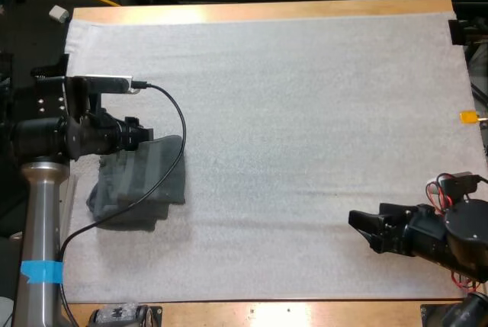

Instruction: Pick towel from pile, fold and stack

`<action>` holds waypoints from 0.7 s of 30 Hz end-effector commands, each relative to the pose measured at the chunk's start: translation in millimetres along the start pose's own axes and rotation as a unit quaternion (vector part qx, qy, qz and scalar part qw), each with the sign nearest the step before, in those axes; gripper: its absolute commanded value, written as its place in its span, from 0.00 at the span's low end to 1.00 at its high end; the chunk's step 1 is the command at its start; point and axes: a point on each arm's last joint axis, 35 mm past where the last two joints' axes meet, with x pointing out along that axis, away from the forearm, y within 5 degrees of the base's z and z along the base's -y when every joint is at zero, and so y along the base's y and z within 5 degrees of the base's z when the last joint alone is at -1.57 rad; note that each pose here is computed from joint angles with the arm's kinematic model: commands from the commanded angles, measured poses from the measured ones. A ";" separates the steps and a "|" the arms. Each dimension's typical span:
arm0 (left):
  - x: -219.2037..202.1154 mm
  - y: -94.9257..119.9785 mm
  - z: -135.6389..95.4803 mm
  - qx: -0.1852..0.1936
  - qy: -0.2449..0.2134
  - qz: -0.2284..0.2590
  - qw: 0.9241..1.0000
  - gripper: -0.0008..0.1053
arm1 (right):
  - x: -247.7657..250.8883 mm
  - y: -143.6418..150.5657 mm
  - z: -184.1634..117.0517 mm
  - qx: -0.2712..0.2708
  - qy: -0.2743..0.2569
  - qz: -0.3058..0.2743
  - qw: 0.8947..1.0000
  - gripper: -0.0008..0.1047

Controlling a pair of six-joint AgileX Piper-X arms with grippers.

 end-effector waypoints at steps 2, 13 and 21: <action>-10.2 -1.5 -4.3 -0.003 -0.005 0.000 1.000 0.59 | 6.3 -0.4 5.4 -0.024 -0.004 -0.023 0.999 0.64; -57.0 -6.9 -28.2 0.004 -0.042 -0.015 0.999 0.59 | 62.3 -11.3 23.7 -0.088 0.025 -0.098 0.991 0.64; -69.2 -7.9 -39.2 0.006 -0.042 -0.015 0.999 0.59 | 73.9 -58.3 38.6 -0.046 0.025 -0.162 0.985 0.64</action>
